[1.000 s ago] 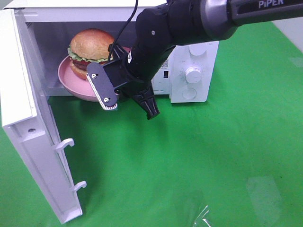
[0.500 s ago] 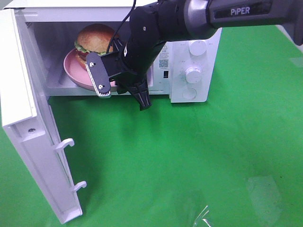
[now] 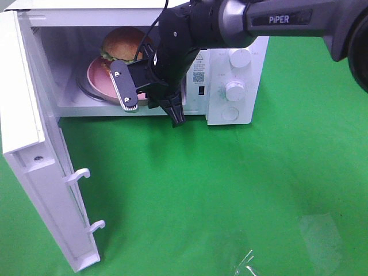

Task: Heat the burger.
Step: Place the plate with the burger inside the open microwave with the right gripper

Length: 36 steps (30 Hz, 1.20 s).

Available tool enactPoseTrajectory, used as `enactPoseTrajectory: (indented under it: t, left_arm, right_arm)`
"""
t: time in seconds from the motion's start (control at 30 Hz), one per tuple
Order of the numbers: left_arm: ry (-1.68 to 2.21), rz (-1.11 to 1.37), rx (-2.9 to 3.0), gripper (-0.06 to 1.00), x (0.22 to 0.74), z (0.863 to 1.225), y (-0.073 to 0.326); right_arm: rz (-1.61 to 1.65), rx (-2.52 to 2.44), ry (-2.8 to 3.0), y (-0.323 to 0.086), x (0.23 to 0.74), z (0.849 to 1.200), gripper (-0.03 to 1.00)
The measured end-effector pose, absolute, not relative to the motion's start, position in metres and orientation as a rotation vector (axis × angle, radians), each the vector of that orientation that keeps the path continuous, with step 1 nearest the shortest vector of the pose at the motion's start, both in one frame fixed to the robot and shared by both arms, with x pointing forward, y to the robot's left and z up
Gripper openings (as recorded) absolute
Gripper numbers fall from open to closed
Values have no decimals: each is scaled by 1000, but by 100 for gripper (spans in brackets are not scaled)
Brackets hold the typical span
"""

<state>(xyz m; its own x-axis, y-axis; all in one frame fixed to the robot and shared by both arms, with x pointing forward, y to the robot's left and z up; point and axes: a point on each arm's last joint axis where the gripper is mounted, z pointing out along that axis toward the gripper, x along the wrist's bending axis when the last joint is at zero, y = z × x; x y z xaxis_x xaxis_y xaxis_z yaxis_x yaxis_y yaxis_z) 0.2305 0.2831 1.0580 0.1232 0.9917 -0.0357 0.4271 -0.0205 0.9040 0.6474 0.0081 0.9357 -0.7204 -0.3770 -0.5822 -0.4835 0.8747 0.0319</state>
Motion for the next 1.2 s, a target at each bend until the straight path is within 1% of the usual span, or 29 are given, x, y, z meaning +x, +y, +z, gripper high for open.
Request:
enactPoseTrajectory:
  t: [0.4,0.73,0.8,0.83,0.93,0.97,1.0,1.07,1.1,1.13,1.17,1.2]
  left_arm:
    - [1425,864,1576,97,231,1058,283]
    - [1426,866,1577,97,231,1058,283]
    - [1426,866,1577,97,231,1058,283]
    - [1426,866,1577,97,231,1058,283]
    - [1426,866,1577,97,231,1058,283]
    - [1426,866,1577,97,231,1058,283]
    - [1426,866,1577,97,231,1058,283]
    - [1426,866,1577,97,231,1058,283]
    - [1426,866,1577,97,231,1058,283]
    - [1426,866,1577,97,231,1058,283]
    - [1426,866,1577,97,231,1058,283]
    - [1426,866,1577,97,231,1058,283]
  right_arm:
    - [243,-616,2444,17,661,925,6]
    - [245,-618,2439,18,662,925,7]
    - [246,-618,2436,18,662,925,9]
    - [251,-616,2426,18,663,926,12]
    - [255,-615,2422,19,663,926,14]
    - [263,-611,2414,19,664,927,17]
    - [263,-611,2414,19,664,927,17]
    - [267,-609,2408,20,664,928,28]
    - [267,-609,2408,20,664,928,28]
    - [270,-606,2413,20,664,928,32]
    - [270,-606,2413,20,664,928,32]
    - [271,-603,2426,20,663,927,37]
